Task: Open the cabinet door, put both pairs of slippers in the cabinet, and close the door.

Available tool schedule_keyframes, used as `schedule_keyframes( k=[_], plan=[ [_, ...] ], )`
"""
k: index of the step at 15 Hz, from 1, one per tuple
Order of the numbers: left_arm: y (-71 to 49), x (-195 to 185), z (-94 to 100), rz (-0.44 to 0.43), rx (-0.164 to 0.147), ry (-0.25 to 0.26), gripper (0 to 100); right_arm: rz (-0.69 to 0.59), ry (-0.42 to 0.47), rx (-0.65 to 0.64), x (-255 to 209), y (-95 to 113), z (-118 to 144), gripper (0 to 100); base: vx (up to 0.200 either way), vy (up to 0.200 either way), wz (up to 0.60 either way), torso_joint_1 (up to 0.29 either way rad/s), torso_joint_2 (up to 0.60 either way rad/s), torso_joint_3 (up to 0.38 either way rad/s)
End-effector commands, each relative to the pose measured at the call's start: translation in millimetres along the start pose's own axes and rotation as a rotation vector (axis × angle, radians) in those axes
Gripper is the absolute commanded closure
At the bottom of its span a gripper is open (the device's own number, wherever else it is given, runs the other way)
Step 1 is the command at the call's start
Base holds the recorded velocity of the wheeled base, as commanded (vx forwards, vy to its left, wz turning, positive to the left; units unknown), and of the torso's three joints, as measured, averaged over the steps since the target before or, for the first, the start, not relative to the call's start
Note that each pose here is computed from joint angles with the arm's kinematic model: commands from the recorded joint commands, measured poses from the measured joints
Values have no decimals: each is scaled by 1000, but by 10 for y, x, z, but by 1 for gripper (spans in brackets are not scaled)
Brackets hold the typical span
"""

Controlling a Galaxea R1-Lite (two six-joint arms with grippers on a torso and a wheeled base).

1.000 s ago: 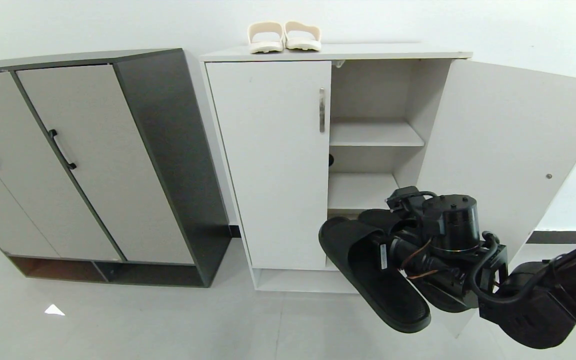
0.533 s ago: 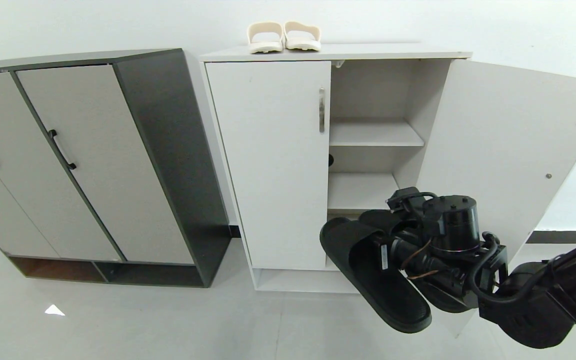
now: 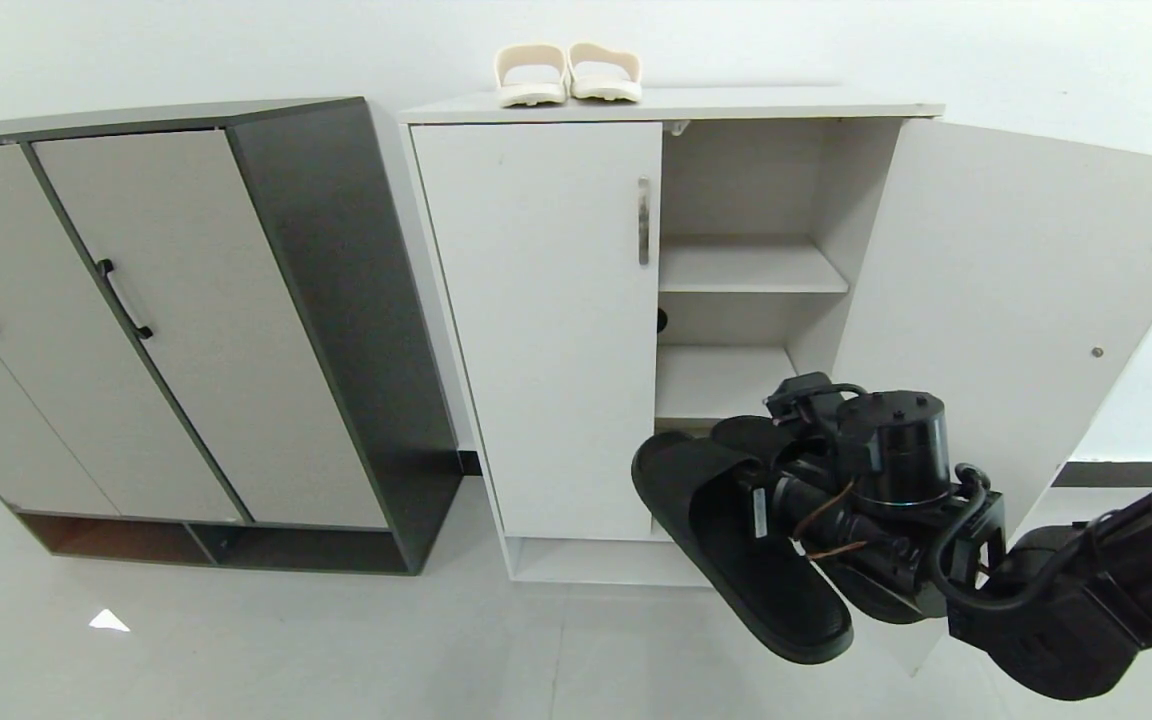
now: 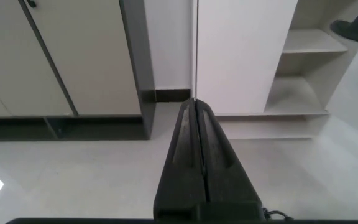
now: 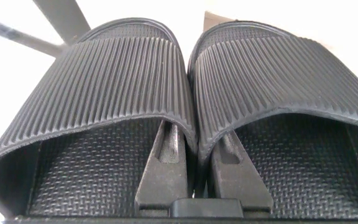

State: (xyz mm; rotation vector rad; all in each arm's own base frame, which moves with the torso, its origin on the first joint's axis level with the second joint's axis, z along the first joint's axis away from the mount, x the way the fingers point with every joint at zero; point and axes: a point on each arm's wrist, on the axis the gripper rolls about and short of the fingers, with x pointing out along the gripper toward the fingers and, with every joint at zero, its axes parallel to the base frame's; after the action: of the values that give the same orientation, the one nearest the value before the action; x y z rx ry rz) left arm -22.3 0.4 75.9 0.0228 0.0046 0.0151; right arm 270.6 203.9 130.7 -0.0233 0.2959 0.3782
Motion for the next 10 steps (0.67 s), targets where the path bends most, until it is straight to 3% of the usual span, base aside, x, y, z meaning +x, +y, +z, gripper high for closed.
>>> schedule_keyframes(
  k=[1, 4, 7, 10],
  plan=[
    [0, -3, 1, 2, -21, -6, 100, -37, -19, -1, 98, 155, 5, 100, 0, 0, 0, 0, 0, 0],
    [0, -3, 1, 2, -21, -6, 100, -166, -63, 44, 333, 387, 6, 100, 0, 0, 0, 0, 0, 0],
    [0, -3, 1, 2, -23, -6, 100, -274, -66, 42, 568, 437, -100, 100, 0, 0, 0, 0, 0, 0],
    [0, -4, 1, 0, -23, -8, 100, -308, -60, 36, 653, 452, -167, 100, 0, -200, 0, 2, 2, 1]
  ],
)
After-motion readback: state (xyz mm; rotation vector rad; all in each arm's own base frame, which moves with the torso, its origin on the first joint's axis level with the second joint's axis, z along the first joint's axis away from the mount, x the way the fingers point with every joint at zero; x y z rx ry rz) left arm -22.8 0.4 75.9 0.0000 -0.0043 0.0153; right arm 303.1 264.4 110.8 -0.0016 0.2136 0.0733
